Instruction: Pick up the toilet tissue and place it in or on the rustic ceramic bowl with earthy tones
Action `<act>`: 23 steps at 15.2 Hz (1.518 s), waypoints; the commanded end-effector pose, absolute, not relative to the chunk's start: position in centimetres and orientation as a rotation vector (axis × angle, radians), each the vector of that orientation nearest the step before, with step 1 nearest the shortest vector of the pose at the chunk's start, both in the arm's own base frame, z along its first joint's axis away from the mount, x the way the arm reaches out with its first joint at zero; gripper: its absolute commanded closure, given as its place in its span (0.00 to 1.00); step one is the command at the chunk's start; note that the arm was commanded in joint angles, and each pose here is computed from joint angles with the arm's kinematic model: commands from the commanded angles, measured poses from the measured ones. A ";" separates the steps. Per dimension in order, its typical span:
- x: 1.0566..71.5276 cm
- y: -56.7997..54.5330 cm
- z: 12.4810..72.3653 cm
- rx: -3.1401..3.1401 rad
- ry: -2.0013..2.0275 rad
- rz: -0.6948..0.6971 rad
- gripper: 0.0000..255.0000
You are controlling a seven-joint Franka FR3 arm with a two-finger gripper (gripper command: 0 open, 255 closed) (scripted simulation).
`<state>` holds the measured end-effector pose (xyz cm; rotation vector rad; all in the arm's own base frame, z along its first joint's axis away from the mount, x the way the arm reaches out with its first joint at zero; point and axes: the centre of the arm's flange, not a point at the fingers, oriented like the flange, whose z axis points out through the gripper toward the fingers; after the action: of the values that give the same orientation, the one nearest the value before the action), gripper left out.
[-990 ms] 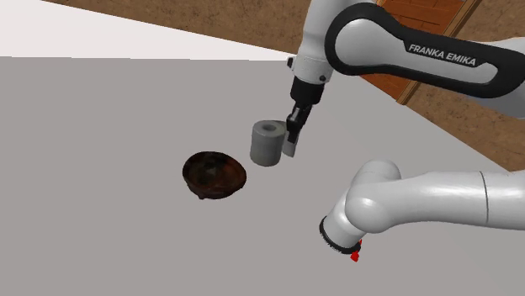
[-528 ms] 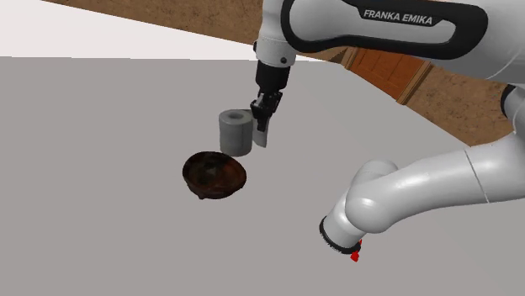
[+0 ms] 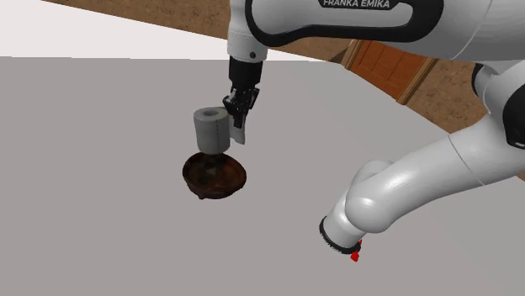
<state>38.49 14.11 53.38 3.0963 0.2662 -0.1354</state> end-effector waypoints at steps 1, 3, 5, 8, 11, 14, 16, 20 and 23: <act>38.6 14.2 52.4 3.097 0.266 -0.133 1.00; 38.6 14.2 51.3 3.097 0.266 -0.133 1.00; 38.6 14.2 50.2 3.097 0.266 -0.133 1.00; 38.6 14.2 48.7 3.097 0.266 -0.133 1.00; 38.6 14.2 47.1 3.097 0.266 -0.133 1.00; 38.6 14.2 45.4 3.097 0.266 -0.133 1.00; 38.6 14.2 45.4 3.097 0.266 -0.133 1.00; 38.6 14.2 45.4 3.097 0.266 -0.133 1.00; 38.6 14.2 45.4 3.097 0.266 -0.133 0.00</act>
<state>38.60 14.21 45.36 3.0966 0.2659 -0.1342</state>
